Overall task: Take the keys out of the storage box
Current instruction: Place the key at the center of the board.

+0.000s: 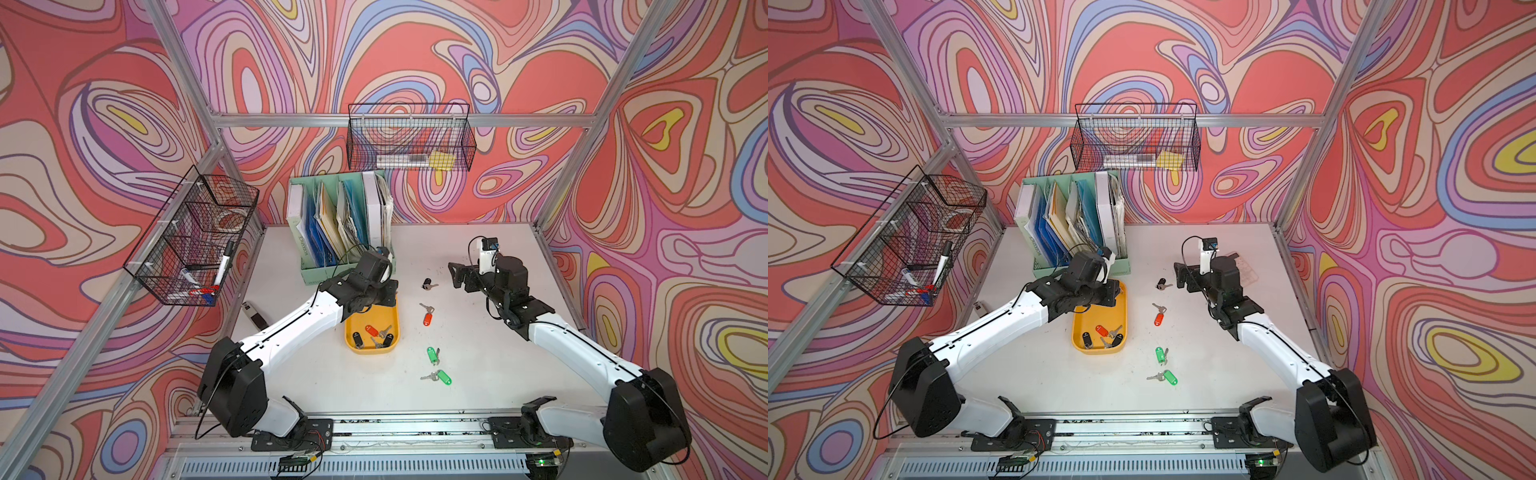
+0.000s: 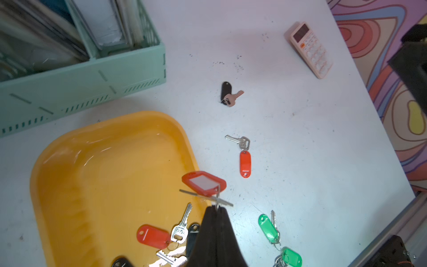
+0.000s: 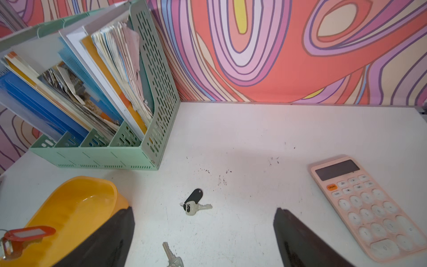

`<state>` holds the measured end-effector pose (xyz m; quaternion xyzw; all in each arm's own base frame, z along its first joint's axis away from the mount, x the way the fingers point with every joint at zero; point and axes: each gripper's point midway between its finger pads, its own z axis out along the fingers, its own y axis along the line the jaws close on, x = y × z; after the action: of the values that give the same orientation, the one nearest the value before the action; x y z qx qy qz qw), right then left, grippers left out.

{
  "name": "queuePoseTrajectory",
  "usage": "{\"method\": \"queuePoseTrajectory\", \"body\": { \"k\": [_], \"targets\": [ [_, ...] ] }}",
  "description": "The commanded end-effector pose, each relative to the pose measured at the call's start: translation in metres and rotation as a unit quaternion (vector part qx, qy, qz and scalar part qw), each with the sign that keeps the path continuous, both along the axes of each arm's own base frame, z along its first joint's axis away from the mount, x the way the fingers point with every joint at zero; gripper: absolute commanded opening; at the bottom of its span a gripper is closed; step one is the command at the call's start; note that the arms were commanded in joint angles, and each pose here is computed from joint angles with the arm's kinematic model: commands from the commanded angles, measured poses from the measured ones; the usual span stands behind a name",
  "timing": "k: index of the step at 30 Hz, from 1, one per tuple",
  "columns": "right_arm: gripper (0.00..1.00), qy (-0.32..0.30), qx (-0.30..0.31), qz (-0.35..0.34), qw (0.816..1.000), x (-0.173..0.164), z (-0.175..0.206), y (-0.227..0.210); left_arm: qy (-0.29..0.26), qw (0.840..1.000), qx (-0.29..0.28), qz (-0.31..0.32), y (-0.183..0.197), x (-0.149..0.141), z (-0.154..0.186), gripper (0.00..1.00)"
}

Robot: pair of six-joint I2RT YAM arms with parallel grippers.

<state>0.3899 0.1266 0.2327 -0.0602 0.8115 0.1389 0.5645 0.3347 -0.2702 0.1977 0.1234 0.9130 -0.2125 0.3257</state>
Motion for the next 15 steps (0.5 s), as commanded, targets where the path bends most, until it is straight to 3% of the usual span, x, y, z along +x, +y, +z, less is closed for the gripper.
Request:
{"method": "queuePoseTrajectory", "body": {
  "k": [1,6,15],
  "targets": [
    [0.98,-0.015,0.012,-0.023,1.000,-0.004,0.010,-0.011,-0.018,0.998,-0.020,-0.053,-0.038,0.011,0.008,0.00],
    [0.98,-0.027,0.013,-0.042,0.999,-0.011,0.019,-0.020,-0.013,0.992,-0.062,-0.107,-0.095,0.029,0.008,0.00],
    [0.98,-0.031,0.002,-0.080,0.996,-0.024,0.019,-0.039,0.018,0.984,-0.091,-0.151,-0.160,0.067,-0.040,0.00]
  ]
}}
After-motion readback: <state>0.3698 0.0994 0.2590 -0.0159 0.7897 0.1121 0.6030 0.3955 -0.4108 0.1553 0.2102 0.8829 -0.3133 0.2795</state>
